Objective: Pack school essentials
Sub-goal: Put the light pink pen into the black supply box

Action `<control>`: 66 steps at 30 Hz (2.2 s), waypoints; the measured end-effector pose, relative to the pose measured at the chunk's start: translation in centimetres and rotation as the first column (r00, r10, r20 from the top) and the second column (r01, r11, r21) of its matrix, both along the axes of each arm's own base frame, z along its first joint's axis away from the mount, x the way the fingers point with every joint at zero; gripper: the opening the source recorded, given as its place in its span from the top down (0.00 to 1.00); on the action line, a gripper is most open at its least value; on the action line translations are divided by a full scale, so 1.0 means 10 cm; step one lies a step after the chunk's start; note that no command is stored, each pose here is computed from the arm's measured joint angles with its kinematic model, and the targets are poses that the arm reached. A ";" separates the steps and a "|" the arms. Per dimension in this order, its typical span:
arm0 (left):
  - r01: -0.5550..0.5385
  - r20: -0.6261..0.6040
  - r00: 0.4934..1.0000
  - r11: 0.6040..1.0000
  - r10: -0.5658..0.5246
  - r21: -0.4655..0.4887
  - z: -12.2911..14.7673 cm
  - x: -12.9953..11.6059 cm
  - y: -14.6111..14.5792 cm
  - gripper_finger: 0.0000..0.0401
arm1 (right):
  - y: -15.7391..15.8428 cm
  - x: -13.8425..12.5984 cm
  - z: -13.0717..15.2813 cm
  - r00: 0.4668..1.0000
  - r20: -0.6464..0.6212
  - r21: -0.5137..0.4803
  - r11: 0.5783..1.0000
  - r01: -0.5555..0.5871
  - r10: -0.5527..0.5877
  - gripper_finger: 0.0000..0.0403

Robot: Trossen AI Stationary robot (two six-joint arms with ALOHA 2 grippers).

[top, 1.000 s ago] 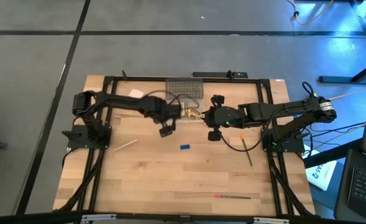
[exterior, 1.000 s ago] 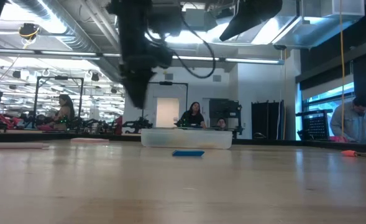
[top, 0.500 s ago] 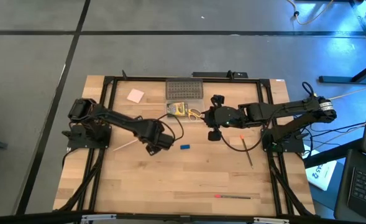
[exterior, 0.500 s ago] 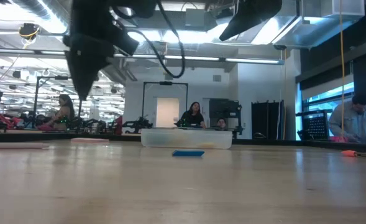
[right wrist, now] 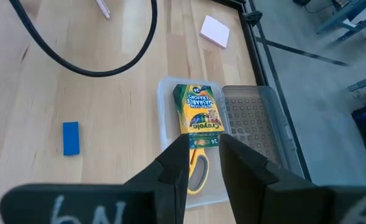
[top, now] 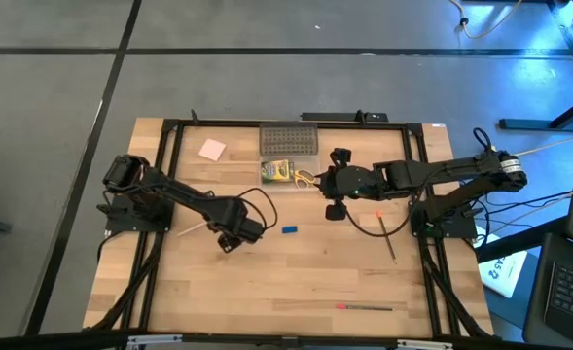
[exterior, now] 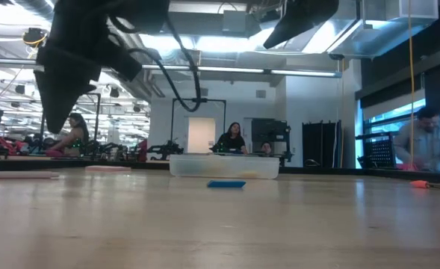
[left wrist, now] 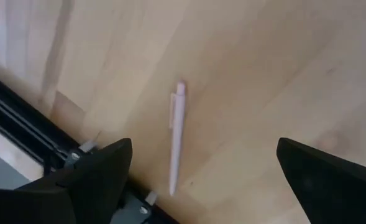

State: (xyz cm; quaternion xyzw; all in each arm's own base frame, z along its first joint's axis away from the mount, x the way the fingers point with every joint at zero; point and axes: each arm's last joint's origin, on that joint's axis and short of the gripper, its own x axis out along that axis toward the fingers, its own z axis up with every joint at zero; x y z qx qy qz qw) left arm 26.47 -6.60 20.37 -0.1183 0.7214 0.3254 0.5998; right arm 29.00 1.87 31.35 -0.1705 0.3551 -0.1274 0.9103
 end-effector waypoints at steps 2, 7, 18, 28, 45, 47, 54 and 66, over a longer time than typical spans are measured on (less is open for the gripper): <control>0.031 -0.022 0.999 1.000 -0.031 -0.006 -0.03 -0.03 0.00 0.02 | 0.00 0.00 0.00 1.000 0.003 0.000 1.000 0.000 0.000 0.77; 0.055 -0.052 0.997 0.998 -0.057 -0.044 -0.16 -0.14 0.03 0.02 | 0.00 0.00 0.00 1.000 0.003 0.000 1.000 0.000 0.000 0.77; 0.025 0.231 0.973 0.991 0.006 -0.128 -0.12 -0.45 0.21 0.02 | 0.00 0.00 0.00 1.000 0.005 0.005 1.000 0.003 -0.003 0.77; -0.035 0.236 0.970 0.991 0.064 -0.126 -0.35 -0.64 0.33 0.02 | 0.13 0.02 -0.01 0.930 0.024 0.253 0.898 -0.360 0.366 0.77; -0.053 0.286 0.954 0.990 0.088 -0.127 -0.61 -0.71 0.40 0.02 | 0.14 0.02 -0.01 0.921 0.032 0.276 0.882 -0.382 0.388 0.77; -0.057 0.285 0.954 0.991 0.090 -0.121 -0.63 -0.73 0.40 0.02 | 0.14 0.02 -0.01 0.921 0.032 0.276 0.882 -0.382 0.388 0.77; -0.056 0.297 0.951 0.990 0.092 -0.127 -0.67 -0.74 0.40 0.05 | 0.14 0.02 -0.01 0.921 0.032 0.276 0.882 -0.381 0.388 0.77; -0.049 0.301 0.949 0.989 0.090 -0.142 -0.68 -0.73 0.40 0.13 | 0.14 0.02 -0.01 0.921 0.032 0.276 0.882 -0.381 0.387 0.77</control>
